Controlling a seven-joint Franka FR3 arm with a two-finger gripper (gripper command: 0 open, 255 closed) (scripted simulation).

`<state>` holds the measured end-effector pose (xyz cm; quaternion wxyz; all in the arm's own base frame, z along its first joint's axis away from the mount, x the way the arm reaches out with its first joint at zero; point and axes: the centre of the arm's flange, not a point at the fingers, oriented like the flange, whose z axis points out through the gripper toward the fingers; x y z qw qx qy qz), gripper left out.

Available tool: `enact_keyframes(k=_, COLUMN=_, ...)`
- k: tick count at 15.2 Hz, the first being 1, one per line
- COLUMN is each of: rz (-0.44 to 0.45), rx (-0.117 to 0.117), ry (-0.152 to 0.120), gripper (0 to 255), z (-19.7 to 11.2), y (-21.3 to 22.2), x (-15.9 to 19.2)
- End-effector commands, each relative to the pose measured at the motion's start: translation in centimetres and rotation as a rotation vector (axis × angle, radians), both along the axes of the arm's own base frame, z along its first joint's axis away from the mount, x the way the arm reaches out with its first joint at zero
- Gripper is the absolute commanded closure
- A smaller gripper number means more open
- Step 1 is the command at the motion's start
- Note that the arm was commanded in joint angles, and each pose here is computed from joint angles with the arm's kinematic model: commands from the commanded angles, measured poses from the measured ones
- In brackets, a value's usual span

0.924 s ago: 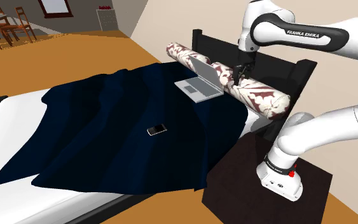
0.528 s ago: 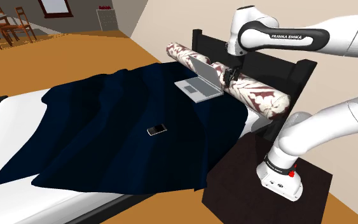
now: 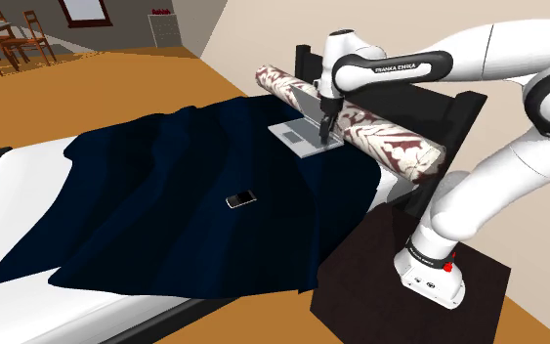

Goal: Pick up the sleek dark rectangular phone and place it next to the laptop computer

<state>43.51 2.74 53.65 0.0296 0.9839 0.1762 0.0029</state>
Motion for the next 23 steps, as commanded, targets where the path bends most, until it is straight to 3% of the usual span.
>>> enact_keyframes(k=1, rz=0.078, rx=0.002, ry=-0.003, gripper=0, z=-1.0, y=1.5, x=2.0)
enact_keyframes(k=12, rz=0.485, rx=0.012, ry=-0.009, gripper=0, z=-7.4, y=11.1, x=9.9)
enact_keyframes(k=23, rz=0.892, rx=0.022, ry=-0.016, gripper=0, z=-13.7, y=23.1, x=13.3)
